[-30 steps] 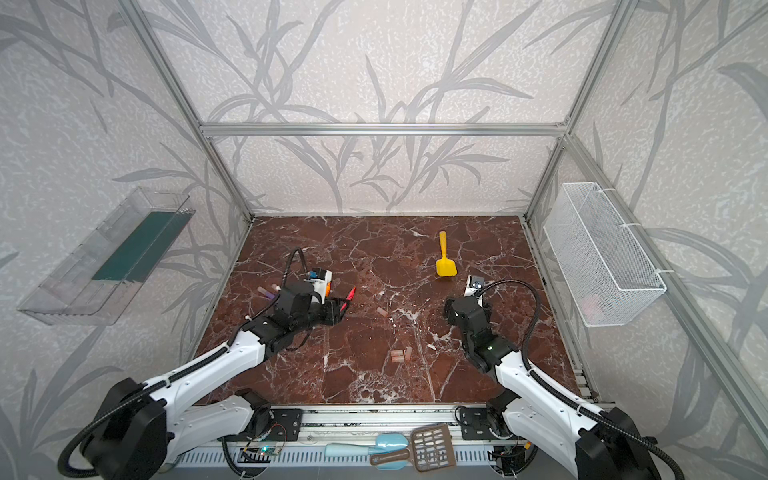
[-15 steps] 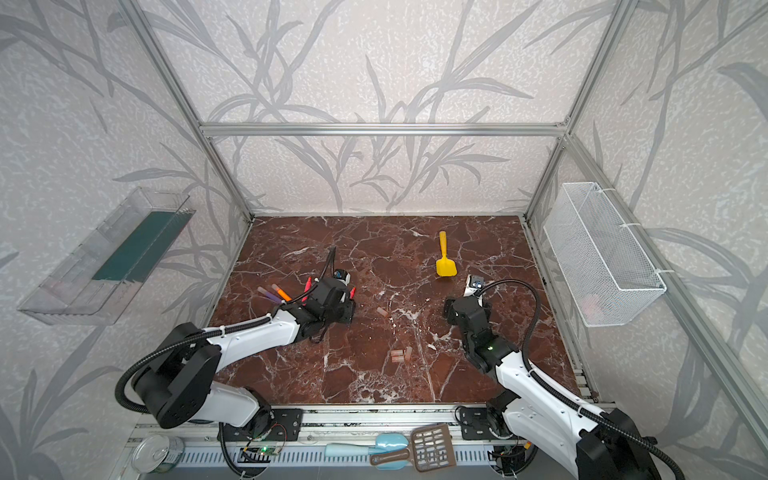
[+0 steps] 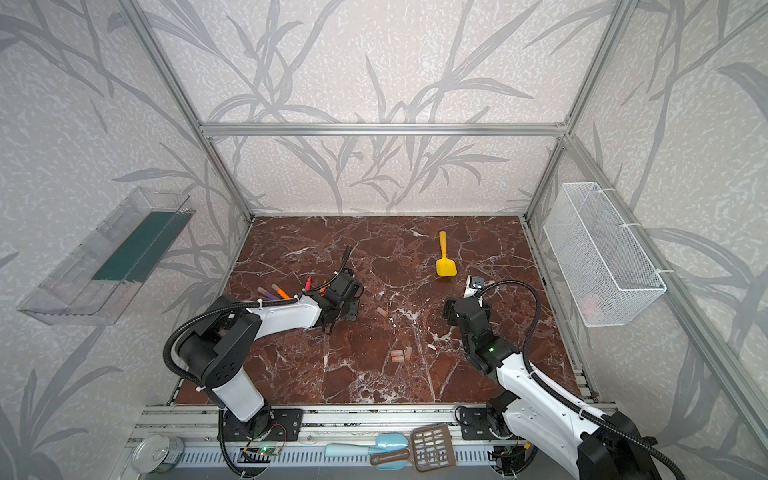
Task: Insert the pens into the pen caps
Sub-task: 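Move the left gripper over the pink marker lying on the table, then lower the left gripper and close on the pink marker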
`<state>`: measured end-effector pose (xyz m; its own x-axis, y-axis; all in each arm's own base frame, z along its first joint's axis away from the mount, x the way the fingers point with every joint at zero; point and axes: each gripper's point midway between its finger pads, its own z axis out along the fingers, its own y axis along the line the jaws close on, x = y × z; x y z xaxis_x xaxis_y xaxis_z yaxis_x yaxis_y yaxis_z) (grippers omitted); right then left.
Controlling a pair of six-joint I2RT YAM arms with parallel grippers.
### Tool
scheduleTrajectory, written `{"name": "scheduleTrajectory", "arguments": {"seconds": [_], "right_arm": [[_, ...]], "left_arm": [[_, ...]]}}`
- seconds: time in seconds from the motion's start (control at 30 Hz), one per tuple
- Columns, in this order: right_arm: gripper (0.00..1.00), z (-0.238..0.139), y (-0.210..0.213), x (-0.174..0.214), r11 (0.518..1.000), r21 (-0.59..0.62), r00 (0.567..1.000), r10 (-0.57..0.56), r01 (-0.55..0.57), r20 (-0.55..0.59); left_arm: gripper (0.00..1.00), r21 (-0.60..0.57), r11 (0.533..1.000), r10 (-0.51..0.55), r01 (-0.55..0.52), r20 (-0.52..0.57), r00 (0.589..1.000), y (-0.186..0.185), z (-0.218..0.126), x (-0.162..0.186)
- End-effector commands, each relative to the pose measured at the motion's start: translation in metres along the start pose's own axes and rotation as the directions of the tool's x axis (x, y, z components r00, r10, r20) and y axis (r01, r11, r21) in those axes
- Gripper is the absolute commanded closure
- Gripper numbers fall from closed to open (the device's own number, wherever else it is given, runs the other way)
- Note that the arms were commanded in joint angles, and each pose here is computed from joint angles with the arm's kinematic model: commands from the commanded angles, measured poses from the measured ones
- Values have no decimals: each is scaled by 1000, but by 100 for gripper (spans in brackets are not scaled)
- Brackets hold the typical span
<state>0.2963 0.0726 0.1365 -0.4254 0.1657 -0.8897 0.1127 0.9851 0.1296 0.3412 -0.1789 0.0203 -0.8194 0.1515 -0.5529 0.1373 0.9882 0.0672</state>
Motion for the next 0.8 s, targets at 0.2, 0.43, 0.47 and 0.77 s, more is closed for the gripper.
{"name": "scheduleTrajectory", "arguments": {"seconds": [0.2,0.43,0.47,0.77], "right_arm": [[17,0,-1,-4,1000,6,1000,1,-1,15],[17,-1,0,-3,1000,1,1000,-5,5,-1],[17,0,0,-3,1000,2,1000,-3,3,4],[17,-2,-1,-2,1000,-1,1000,-1,1,4]], "left_arm": [[60,-61,998,2,-4,-29,1000,15,-9,10],[60,-49,999,-11,9,-49,999,19,-14,24],[60,-43,999,-10,8,-55,998,18,-14,26],[69,-51,999,-11,7,-81,997,18,-7,32]]}}
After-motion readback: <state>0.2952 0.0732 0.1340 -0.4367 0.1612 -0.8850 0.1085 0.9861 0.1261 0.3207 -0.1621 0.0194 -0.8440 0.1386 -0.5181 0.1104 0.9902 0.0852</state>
